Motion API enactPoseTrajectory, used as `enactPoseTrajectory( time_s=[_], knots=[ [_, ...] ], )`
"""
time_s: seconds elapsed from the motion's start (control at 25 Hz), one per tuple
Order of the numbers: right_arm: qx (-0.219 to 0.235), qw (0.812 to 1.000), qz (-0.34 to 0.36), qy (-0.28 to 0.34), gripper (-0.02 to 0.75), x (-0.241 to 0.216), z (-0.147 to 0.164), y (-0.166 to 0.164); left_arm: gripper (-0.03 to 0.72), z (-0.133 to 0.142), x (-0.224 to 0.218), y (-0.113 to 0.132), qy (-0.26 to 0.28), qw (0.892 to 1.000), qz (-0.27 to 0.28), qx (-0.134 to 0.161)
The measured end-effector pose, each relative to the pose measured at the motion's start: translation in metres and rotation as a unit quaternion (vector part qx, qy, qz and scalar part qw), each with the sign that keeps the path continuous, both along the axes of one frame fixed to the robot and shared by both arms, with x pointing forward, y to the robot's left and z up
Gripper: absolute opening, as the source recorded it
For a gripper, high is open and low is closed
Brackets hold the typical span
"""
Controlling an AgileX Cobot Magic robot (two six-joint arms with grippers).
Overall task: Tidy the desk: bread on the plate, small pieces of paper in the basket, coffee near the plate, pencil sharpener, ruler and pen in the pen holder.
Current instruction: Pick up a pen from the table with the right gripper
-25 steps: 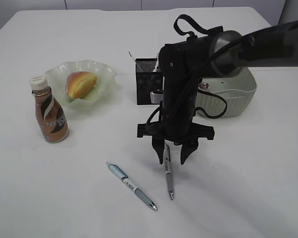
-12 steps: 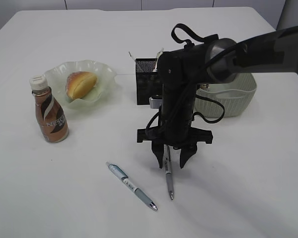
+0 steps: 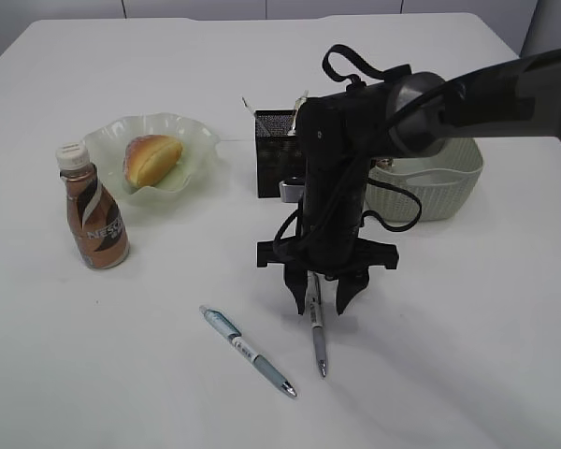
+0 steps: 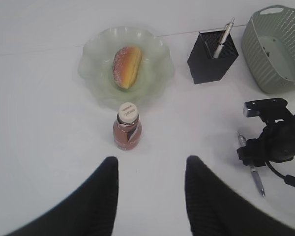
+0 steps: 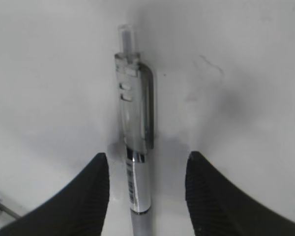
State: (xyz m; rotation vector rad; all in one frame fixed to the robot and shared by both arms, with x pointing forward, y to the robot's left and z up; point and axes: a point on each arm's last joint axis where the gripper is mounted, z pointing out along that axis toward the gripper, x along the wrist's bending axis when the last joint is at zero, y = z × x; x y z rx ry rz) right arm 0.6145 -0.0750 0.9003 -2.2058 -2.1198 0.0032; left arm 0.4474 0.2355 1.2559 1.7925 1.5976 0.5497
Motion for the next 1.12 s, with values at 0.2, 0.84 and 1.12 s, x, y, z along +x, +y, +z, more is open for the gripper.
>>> enactPoseTrajectory(
  time_s=[0.2, 0.84, 1.12],
  knots=[
    [-0.005, 1.000, 0.004, -0.003, 0.403, 0.0005, -0.0001, -0.0009, 0.326, 0.0000, 0.0000, 0.0000, 0.000, 1.000, 0.000, 0.000],
    [-0.022, 1.000, 0.011, 0.011, 0.403, -0.0007, -0.0078, -0.0034, 0.326, 0.0000, 0.0000, 0.0000, 0.000, 1.000, 0.000, 0.000],
    [-0.023, 1.000, 0.011, 0.013, 0.403, -0.0011, -0.0080, -0.0036, 0.326, 0.0000, 0.0000, 0.0000, 0.000, 1.000, 0.000, 0.000]
  ],
)
